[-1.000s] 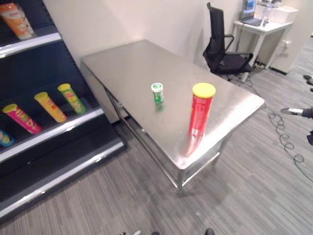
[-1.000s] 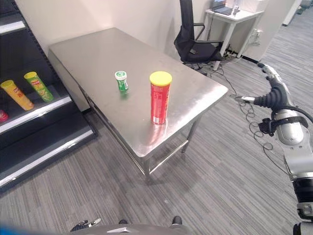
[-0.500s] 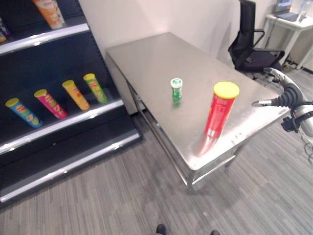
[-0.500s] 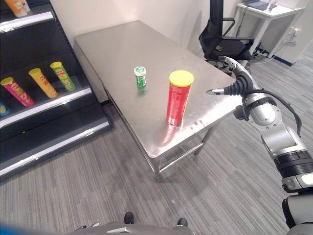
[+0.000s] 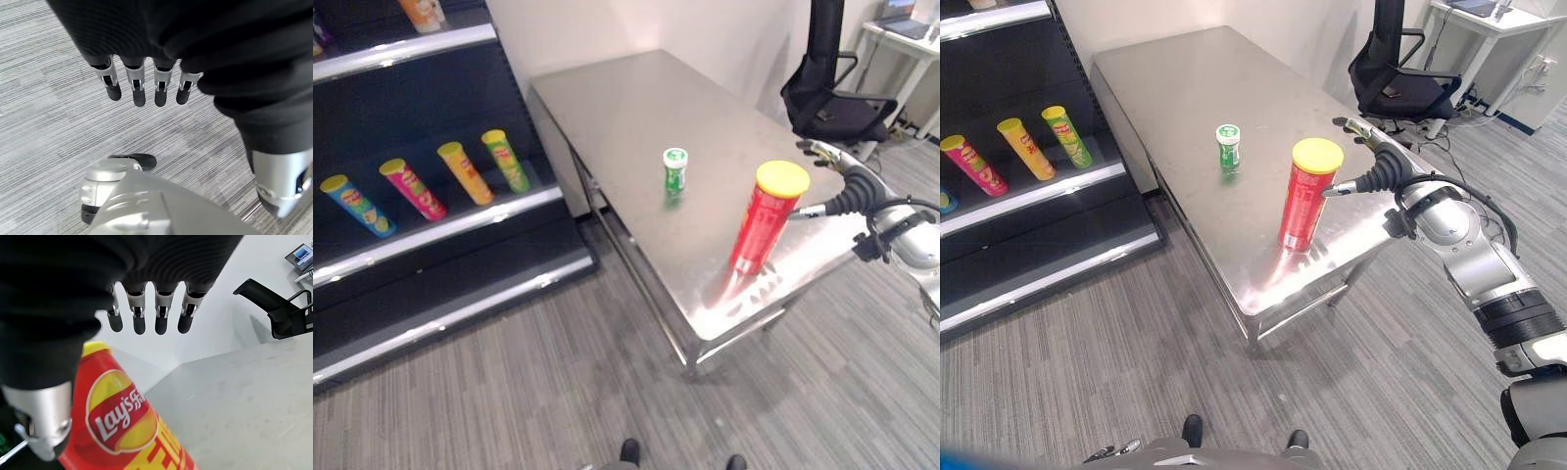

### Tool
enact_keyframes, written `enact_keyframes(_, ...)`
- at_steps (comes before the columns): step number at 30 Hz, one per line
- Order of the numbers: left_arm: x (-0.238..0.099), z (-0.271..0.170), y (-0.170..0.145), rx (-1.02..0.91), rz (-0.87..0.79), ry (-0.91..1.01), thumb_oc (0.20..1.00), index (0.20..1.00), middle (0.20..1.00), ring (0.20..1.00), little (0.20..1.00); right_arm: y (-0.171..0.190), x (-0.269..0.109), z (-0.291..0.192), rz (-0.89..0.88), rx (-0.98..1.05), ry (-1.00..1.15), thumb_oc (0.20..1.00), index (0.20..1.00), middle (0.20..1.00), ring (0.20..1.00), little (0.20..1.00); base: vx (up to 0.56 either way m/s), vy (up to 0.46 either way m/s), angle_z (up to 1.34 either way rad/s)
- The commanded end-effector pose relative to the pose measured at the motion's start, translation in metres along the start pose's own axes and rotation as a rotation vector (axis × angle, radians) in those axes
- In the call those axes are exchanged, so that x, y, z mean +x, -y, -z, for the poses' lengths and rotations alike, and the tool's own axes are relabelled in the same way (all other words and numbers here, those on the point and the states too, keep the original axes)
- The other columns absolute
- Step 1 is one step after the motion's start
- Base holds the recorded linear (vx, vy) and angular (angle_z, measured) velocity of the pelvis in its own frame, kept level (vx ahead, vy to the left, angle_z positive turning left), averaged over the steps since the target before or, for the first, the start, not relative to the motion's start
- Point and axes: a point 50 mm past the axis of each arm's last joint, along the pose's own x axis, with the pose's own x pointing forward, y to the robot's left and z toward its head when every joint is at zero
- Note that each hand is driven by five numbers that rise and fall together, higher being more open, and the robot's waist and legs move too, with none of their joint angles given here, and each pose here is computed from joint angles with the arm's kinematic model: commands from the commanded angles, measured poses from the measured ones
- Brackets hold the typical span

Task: Put the goods on the table back onto the shelves and tidy them up.

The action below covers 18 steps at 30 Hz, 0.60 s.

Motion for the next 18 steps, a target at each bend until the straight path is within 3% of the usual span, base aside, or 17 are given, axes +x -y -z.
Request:
enact_keyframes(1,0.003,-0.01,-0.011,0.015,-0.034,0.011,1.0,1.0,1.0,1.0,1.0,0.003,0.005,-0.025,-0.021,0.033,0.13,1.0,1.0,1.0,1.0,1.0,0.0,0.0,0.0)
enact_keyframes(18,0.002,-0.007,-0.013,0.003,-0.048,0.0,1.0,1.0,1.0,1.0,1.0,-0.01,0.019,-0.026,-0.077,0.064,0.128,1.0,1.0,1.0,1.0,1.0,0.0,0.0,0.0)
